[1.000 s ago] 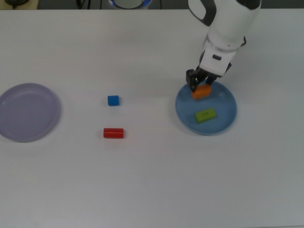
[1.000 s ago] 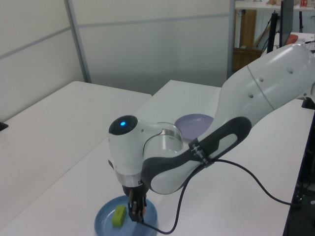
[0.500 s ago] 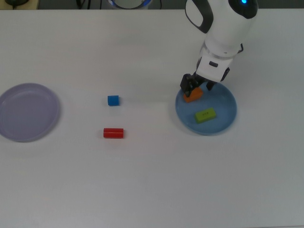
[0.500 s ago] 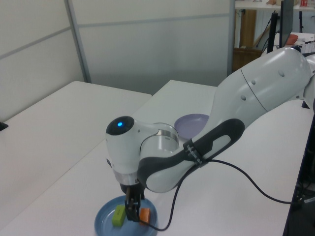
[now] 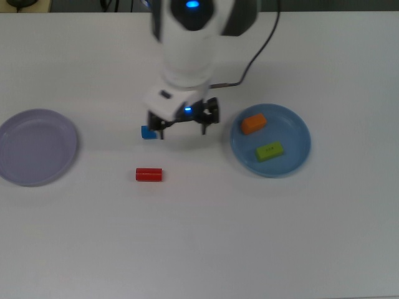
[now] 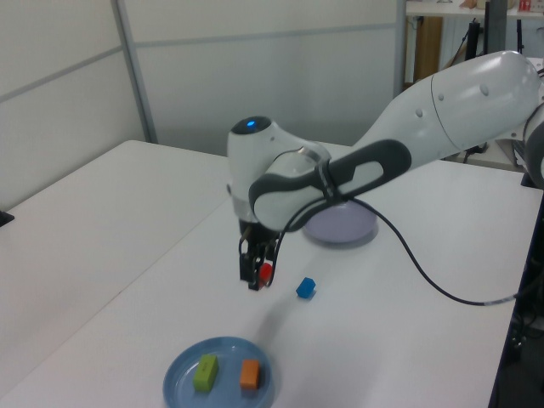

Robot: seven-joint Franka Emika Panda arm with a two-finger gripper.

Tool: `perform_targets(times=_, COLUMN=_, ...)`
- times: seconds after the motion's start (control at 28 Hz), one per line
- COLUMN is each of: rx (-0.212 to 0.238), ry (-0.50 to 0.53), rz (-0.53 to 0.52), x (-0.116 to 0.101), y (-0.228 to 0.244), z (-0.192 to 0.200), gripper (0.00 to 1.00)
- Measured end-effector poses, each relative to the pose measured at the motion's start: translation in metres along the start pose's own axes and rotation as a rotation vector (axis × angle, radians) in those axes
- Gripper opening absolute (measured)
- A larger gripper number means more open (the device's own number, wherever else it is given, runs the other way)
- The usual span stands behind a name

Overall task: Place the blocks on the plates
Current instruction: 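Move the gripper to the red block and grasp it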

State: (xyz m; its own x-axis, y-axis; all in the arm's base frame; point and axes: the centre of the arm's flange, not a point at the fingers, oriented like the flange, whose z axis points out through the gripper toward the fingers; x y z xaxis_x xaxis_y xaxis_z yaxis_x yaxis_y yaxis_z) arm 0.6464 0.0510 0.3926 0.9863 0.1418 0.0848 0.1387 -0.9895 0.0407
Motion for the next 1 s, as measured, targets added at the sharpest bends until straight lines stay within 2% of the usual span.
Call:
perform_targets(times=0.07, rx=0.029, ry=-0.002, rz=0.037, x=-0.001, y=0.020, z=0.004, gripper=1.00)
perform_targets(times=0.18, rx=0.047, ry=0.005, rz=0.076, x=-0.001, y=0.038, z=0.016, gripper=1.00)
perform_targets(times=0.57, rx=0.032, ry=0.017, rz=0.098, x=0.020, y=0.054, z=0.065, gripper=1.00)
perform_targets(times=1.0, rx=0.021, ry=0.060, rz=0.111, x=0.030, y=0.069, z=0.071, gripper=1.00)
